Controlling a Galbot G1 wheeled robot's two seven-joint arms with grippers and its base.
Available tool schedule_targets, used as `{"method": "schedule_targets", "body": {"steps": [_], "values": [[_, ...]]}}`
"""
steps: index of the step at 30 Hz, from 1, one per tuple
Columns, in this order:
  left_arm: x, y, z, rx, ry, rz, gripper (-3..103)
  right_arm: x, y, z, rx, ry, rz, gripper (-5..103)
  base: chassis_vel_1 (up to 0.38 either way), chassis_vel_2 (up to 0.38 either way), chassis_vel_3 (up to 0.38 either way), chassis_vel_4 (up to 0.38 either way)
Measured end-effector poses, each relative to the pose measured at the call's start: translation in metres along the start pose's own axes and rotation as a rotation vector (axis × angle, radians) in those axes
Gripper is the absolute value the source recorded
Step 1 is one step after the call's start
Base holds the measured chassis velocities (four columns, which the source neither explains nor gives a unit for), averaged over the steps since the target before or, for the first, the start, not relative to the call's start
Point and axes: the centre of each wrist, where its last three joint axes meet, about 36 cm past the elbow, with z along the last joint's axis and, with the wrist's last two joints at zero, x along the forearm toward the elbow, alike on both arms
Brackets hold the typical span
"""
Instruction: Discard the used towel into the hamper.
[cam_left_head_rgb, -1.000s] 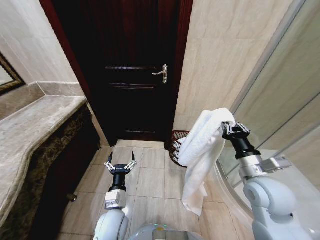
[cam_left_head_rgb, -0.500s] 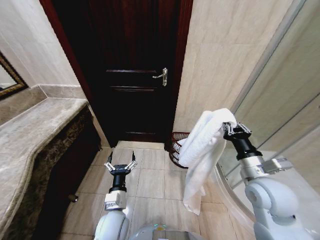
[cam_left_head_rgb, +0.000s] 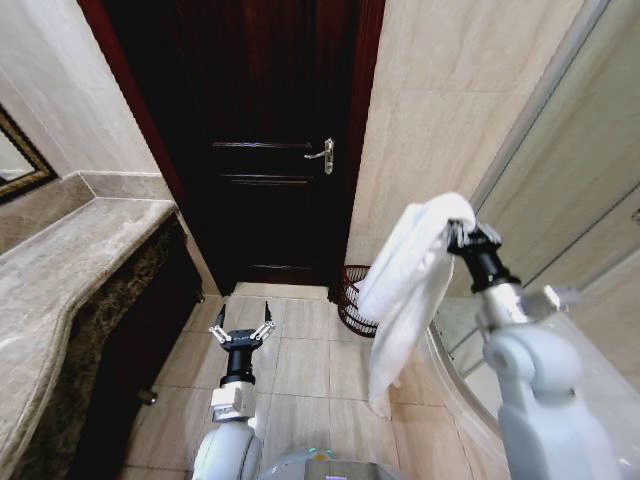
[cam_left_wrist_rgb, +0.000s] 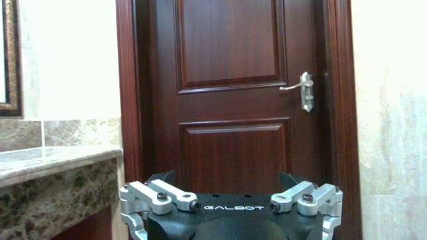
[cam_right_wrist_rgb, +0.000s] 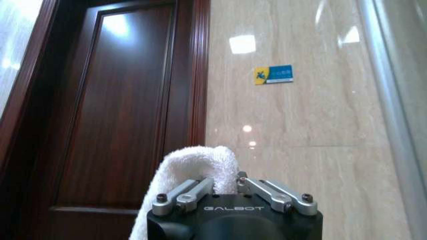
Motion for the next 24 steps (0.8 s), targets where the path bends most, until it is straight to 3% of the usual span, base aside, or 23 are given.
{"method": "schedule_targets", "body": {"steps": [11, 21, 24], "values": [[0.002, 0.007, 0.003, -0.014, 0.011, -0.036, 100, -0.087, -0.023, -0.039, -0.011, -0.134, -0.049, 6, 0.0, 0.0, 0.0, 0.0], [-0.002, 0.017, -0.002, -0.025, -0.005, -0.062, 100, -0.191, -0.056, -0.103, 0.057, -0.243, -0.044, 6, 0.0, 0.0, 0.0, 0.0], [-0.003, 0.018, 0.0, -0.019, -0.002, -0.07, 100, -0.227, -0.066, -0.131, 0.112, -0.252, -0.042, 6, 0.0, 0.0, 0.0, 0.0]]}}
